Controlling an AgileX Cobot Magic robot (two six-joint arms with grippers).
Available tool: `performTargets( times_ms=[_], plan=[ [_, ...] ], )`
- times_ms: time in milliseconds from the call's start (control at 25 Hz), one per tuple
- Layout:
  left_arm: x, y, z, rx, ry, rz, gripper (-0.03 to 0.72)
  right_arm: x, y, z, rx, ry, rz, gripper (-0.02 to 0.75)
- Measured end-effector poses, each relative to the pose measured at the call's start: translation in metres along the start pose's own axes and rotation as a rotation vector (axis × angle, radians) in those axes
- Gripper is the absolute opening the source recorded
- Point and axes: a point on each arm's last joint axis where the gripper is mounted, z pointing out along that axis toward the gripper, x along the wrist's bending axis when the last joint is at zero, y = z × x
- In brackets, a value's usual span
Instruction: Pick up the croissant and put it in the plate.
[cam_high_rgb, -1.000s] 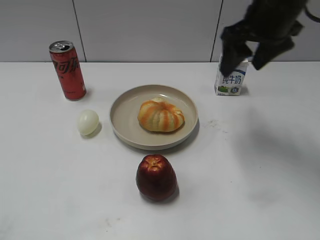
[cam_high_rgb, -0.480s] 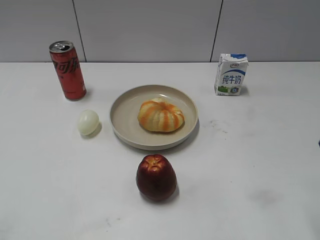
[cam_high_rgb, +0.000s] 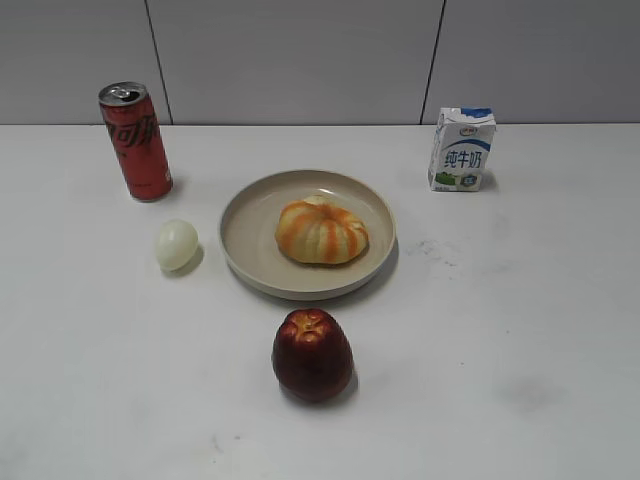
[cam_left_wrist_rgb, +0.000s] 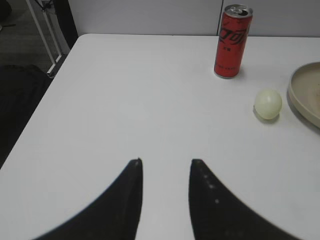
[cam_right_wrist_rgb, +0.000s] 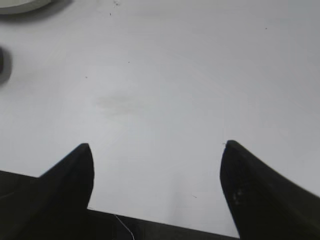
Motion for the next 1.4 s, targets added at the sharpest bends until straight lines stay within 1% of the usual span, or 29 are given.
performTargets(
  times_ms=[80,200,760,880,1000,1240,1400],
  plan=[
    [0.0,0.0,0.0,0.0,0.0,0.0,0.231,-0.001,-0.007,-0.004,-0.01,-0.004,-0.003,0.594],
    [0.0,0.0,0.0,0.0,0.0,0.0,0.231,-0.002,-0.015,-0.001,0.025,-0.008,-0.003,0.594],
    [0.0,0.0,0.0,0.0,0.0,0.0,0.231,-0.002,-0.015,-0.001,0.027,-0.007,-0.003,0.593],
    [0.0,0.0,0.0,0.0,0.0,0.0,0.231,-0.003,-0.016,-0.003,0.015,-0.02,0.011,0.594],
    [0.0,0.0,0.0,0.0,0.0,0.0,0.231,-0.005,-0.02,-0.01,-0.044,-0.054,0.048,0.594],
    [0.0,0.0,0.0,0.0,0.0,0.0,0.231,-0.006,-0.035,-0.032,-0.219,-0.138,0.12,0.594],
    [0.0,0.0,0.0,0.0,0.0,0.0,0.231,-0.004,-0.045,-0.043,-0.319,-0.15,0.121,0.594]
  ],
)
